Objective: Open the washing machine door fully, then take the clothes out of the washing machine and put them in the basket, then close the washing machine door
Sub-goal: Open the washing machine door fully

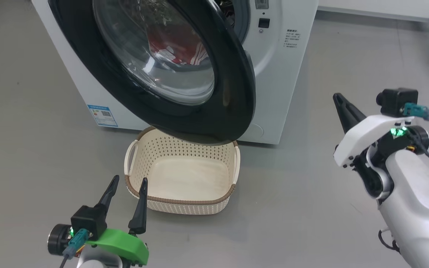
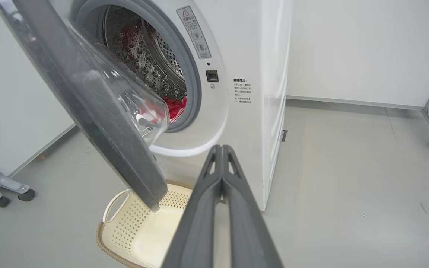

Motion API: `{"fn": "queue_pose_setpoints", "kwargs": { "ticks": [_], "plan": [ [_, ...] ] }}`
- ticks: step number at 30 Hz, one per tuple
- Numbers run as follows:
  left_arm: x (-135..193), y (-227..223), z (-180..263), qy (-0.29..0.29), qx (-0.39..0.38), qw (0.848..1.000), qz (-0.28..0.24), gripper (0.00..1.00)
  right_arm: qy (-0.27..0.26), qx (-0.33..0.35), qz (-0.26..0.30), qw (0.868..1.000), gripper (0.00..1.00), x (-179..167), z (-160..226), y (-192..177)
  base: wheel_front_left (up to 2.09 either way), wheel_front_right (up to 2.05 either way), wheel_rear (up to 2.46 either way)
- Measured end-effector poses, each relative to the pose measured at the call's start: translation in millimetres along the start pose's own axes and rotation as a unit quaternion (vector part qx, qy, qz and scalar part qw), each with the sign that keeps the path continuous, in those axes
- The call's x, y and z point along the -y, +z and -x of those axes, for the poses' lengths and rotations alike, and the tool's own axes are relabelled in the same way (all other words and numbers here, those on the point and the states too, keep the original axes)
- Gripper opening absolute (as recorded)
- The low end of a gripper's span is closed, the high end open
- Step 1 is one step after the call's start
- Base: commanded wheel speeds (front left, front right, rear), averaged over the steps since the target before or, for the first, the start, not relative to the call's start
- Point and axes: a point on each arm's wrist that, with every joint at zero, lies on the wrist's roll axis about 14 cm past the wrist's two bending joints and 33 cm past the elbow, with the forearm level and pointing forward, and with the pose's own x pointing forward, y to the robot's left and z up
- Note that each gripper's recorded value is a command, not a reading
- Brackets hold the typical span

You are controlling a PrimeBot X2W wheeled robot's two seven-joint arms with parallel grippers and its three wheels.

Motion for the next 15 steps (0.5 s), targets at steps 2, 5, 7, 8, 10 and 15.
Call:
{"fn": "queue_pose_setpoints", "kwargs": {
  "ticks": [2,5,7,8,10,15],
  "plan": [
    [1.0,0.6,2.3,-0.001,0.002,1.0,0.001,1.0,-0.006,0.012,-0.001,1.0,0.0,0.9,9.6,-2.8,0.0,0.0,0.0],
    [1.2,2.3,3.9,-0.001,0.005,1.0,0.001,1.0,-0.011,0.028,0.01,0.999,0.0,1.8,19.3,-3.2,0.0,0.0,0.0],
    [1.7,4.8,6.8,-0.002,0.009,1.0,0.0,1.0,-0.025,0.048,0.005,0.999,0.0,5.0,33.3,-5.9,0.0,0.0,0.0],
    [1.9,5.5,7.9,-0.004,0.01,1.0,0.0,1.0,-0.03,0.05,0.002,0.998,0.0,5.7,38.1,-9.2,0.0,0.0,0.0],
    [2.4,5.8,9.9,-0.004,0.011,1.0,-0.002,1.0,-0.04,0.059,-0.008,0.997,0.0,6.1,46.4,-14.6,0.0,0.0,0.0],
    [8.6,5.9,10.8,-0.013,0.012,1.0,-0.006,1.0,-0.071,0.08,-0.028,0.994,0.37,12.4,63.5,-22.1,0.0,0.0,0.0]
  ]
}}
